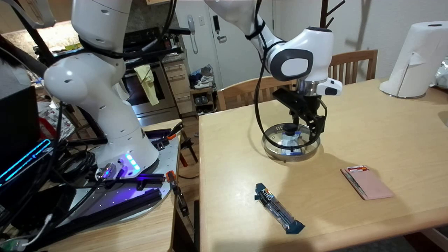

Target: Cover the pink wallet on the table with the lid

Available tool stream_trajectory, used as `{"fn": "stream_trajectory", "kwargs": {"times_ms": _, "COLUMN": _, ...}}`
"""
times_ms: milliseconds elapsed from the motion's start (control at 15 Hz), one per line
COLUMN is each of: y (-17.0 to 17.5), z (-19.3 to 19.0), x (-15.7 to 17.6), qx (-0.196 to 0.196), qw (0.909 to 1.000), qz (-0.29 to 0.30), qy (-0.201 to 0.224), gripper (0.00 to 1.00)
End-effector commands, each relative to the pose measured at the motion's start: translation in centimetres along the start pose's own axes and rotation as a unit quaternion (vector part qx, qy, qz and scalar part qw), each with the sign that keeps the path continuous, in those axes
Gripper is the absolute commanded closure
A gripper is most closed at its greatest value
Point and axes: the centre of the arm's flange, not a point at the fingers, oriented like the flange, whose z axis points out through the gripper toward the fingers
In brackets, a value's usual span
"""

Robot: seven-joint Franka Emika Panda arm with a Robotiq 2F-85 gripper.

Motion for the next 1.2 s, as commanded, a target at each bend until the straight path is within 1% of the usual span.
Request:
{"fn": "stream_trajectory", "kwargs": {"times_ms": 0, "y": -0.7, "z": -1.5, "x": -0.9, "qx": -0.017, "qw": 0.9997, "qz": 0.005, "qy": 0.017, "gripper": 0.0}}
{"fn": "stream_trajectory", "kwargs": {"times_ms": 267, "y": -1.0, "z": -1.3, "x": -1.4, "qx": -0.023, "qw": 0.9994, "qz": 0.01, "qy": 0.023, "gripper": 0.0}}
{"fn": "stream_trajectory", "kwargs": {"times_ms": 533, "y": -1.2, "z": -0.3, "x": -3.2, "qx": -0.023, "qw": 0.999, "qz": 0.027, "qy": 0.027, "gripper": 0.0}}
{"fn": "stream_trajectory", "kwargs": {"times_ms": 867, "y": -1.4, "z": 0.3, "x": -5.4, "qx": -0.026, "qw": 0.9967, "qz": 0.058, "qy": 0.049, "gripper": 0.0}}
{"fn": "stream_trajectory", "kwargs": {"times_ms": 1133, "y": -1.3, "z": -1.0, "x": -5.6, "qx": -0.032, "qw": 0.9962, "qz": 0.066, "qy": 0.046, "gripper": 0.0}}
